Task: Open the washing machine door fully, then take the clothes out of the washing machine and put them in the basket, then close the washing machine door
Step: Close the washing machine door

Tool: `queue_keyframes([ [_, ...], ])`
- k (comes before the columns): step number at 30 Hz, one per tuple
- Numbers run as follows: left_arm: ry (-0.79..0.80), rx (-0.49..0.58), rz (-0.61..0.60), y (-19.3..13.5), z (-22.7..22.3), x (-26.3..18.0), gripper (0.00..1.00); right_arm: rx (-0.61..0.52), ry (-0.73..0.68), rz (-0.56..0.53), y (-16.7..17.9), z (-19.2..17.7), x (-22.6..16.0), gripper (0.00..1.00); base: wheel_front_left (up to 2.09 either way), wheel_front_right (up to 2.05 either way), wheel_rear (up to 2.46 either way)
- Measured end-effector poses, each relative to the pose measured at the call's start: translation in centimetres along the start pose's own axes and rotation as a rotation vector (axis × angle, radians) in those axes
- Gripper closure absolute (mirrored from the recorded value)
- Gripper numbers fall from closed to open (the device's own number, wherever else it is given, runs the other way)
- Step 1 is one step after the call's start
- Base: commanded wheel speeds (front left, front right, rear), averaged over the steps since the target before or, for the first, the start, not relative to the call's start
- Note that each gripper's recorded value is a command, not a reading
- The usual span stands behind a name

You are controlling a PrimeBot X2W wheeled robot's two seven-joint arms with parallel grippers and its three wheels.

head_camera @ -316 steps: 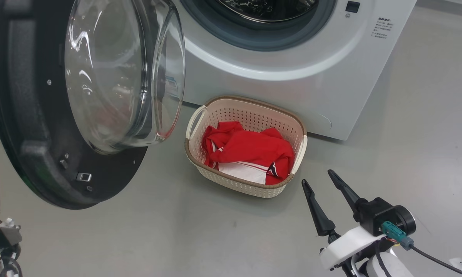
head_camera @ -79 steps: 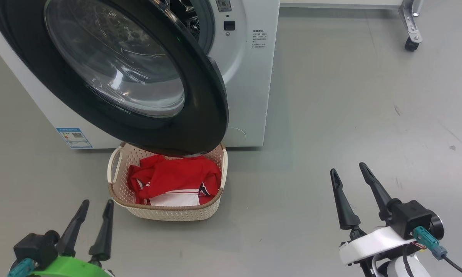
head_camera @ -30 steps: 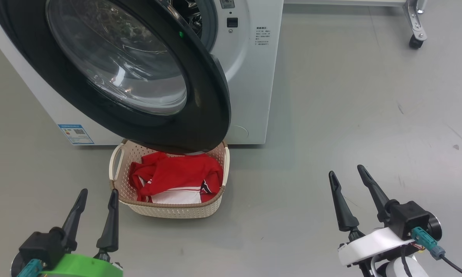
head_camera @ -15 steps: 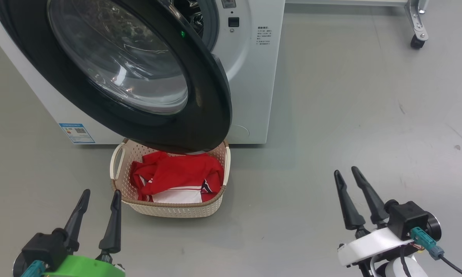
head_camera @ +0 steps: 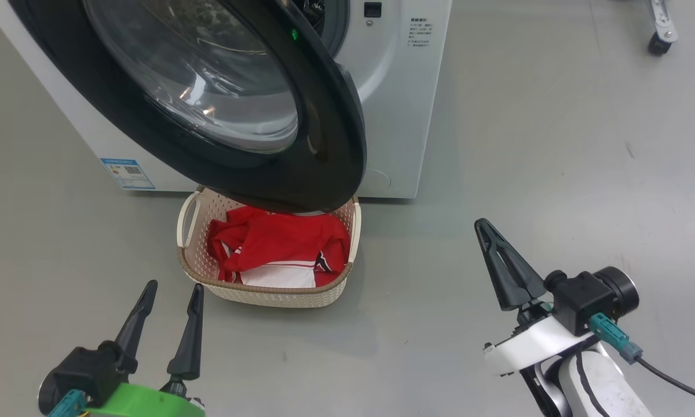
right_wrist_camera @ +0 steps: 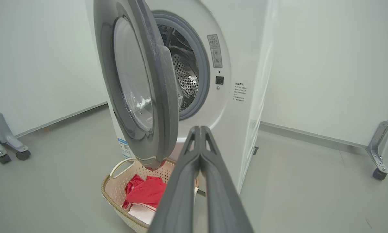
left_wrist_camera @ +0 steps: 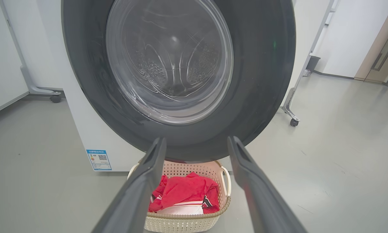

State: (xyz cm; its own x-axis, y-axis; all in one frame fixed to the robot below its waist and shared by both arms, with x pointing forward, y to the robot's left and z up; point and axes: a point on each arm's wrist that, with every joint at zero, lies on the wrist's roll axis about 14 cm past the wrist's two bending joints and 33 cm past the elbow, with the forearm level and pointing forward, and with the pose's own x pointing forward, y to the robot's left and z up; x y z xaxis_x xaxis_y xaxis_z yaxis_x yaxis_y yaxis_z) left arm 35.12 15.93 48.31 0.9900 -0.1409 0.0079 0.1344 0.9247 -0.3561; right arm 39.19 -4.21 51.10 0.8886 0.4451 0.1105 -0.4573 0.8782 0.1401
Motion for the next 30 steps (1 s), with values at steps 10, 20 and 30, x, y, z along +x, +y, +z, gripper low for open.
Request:
queue_keyframes([
  [10, -0.002, -0.019, 0.022, 0.1, -0.2, 0.7, 0.0, -0.057, 0.022, 0.223, 4.3, -1.0, 4.1, 1.0, 0.0, 0.0, 0.0],
  [20, -0.045, -0.074, 0.096, 1.4, 0.7, 1.3, 0.0, -0.098, 0.063, 0.338, 5.8, -2.8, 8.1, 1.0, 0.0, 0.0, 0.0],
  [30, -0.047, -0.061, 0.189, 3.9, 0.8, 0.9, 0.0, -0.078, 0.135, 0.459, 8.6, -6.4, 10.7, 1.0, 0.0, 0.0, 0.0],
])
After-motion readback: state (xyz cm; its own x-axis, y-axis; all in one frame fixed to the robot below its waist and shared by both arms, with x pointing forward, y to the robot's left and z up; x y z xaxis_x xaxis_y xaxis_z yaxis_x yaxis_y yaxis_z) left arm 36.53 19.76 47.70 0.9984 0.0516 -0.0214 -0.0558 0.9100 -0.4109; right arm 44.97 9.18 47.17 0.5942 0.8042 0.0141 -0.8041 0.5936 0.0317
